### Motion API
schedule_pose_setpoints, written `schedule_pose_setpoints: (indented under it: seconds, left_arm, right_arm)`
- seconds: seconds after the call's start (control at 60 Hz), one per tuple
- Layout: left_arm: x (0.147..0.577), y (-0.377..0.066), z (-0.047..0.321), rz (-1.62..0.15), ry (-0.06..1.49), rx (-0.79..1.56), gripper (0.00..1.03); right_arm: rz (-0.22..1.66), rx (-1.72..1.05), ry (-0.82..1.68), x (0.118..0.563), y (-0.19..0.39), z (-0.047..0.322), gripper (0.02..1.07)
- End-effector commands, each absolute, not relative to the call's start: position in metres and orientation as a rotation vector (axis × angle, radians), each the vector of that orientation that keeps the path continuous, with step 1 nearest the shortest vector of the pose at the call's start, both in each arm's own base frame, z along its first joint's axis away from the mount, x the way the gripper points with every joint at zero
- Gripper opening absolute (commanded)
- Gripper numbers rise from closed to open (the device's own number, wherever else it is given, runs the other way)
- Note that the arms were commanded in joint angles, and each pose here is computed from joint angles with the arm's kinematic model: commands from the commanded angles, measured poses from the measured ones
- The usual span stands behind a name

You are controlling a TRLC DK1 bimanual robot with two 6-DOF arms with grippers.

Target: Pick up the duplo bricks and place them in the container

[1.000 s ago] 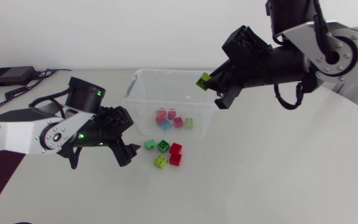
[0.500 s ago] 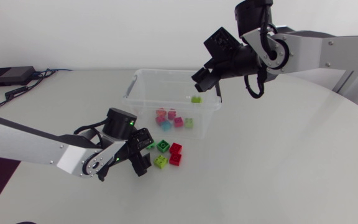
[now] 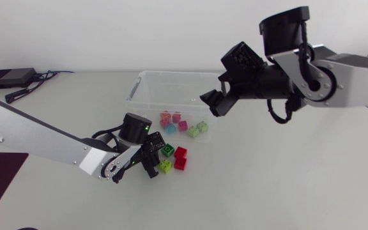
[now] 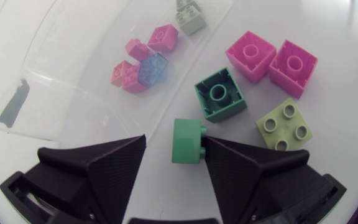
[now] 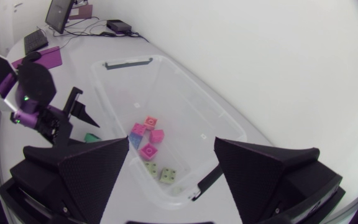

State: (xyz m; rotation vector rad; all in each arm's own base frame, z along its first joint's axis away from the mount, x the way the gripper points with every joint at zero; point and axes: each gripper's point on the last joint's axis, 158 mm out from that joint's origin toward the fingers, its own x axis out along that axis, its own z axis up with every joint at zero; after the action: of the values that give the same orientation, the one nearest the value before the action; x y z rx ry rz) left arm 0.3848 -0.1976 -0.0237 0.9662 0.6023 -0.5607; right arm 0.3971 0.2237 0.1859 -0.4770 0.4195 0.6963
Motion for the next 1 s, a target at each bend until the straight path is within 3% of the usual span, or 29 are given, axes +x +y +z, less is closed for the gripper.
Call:
schedule_pose_setpoints:
  seconds: [0.0, 0.233, 0.55, 0.783, 0.983]
  left_arm:
    - [0.394, -0.197, -0.022, -0.544, 0.591, 0.965, 0.29]
    - [0.384, -0.189, -0.01, -0.581, 0.587, 0.911, 0.26]
    - [0.361, -0.178, 0.032, -0.648, 0.568, 0.801, 0.26]
    - [0.353, -0.191, 0.12, -0.71, 0.47, 0.674, 0.26]
    - [0.367, -0.193, 0.196, -0.747, 0.391, 0.562, 0.26]
  right_arm:
    - [0.729, -0.477, 0.415, 0.372, 0.221, 0.181, 1.02]
    - [0.854, -0.45, 0.522, 0.311, 0.215, 0.141, 1.02]
    - [1.014, -0.52, 0.671, 0.277, 0.243, 0.075, 1.0]
    - [1.082, -0.587, 0.794, 0.279, 0.257, 0.017, 1.0]
    - [1.088, -0.605, 0.836, 0.297, 0.272, -0.008, 0.99]
